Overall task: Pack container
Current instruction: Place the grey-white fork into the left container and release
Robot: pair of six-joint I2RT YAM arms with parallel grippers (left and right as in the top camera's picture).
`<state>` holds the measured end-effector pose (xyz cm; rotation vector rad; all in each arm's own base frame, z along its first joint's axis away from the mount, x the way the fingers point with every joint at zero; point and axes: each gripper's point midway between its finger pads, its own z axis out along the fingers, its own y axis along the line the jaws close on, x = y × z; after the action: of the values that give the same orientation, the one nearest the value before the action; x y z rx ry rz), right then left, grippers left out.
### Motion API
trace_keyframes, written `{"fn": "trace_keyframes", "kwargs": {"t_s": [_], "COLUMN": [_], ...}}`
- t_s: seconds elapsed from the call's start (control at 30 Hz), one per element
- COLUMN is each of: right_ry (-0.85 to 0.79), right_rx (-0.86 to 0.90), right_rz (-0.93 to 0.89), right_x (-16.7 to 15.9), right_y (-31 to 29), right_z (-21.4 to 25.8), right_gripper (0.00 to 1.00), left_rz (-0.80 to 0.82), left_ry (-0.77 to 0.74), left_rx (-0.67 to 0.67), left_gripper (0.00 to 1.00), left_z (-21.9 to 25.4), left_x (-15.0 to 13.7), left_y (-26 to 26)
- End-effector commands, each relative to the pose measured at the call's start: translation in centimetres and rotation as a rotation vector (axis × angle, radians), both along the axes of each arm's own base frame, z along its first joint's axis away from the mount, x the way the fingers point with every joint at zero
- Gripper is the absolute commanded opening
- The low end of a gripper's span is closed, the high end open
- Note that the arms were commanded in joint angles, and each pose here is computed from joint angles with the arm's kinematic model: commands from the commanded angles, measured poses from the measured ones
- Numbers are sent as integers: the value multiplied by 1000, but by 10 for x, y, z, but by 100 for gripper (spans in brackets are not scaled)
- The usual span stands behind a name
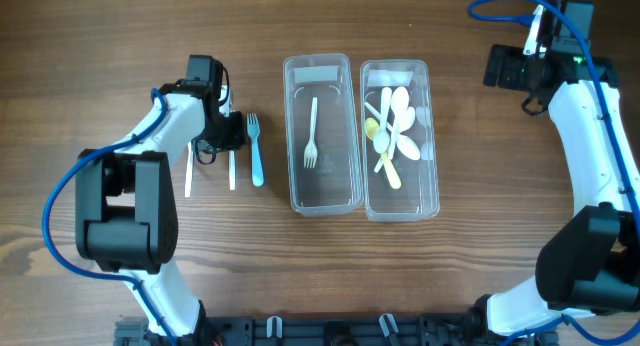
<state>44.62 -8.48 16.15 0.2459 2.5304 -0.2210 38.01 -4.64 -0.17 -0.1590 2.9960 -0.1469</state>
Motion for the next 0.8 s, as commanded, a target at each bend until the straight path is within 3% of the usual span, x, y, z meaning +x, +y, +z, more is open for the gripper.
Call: {"fn": "trace_keyframes", "kwargs": {"t_s": [0.0,0.07,0.2,0.4,0.57,0.77], "right_ry": [-43,-43,-43,-43,-43,-43], "right_rx": [-11,-11,-11,-11,-11,-11], "right_rz": [-13,-13,-13,-13,-13,-13], "right_x": [3,3,3,3,3,3], "right_y": [-1,-1,-1,-1,-1,-1], "right_z": [17,17,17,17,17,17], "right_gripper": [100,100,100,100,100,100], "left_rz": [-27,-27,-27,-15,-5,30], "left_ry": [23,18,4,-41,-177,-394], "left_rx": [-10,-11,-11,-8,17,-18], "left_gripper": [26,22,4,4,4,4], "left_z": [-9,-9,-8,9,61,175], "left_x": [-7,-6,-3,14,50,88], "left_y": [-3,-3,-3,1,5,-2]}}
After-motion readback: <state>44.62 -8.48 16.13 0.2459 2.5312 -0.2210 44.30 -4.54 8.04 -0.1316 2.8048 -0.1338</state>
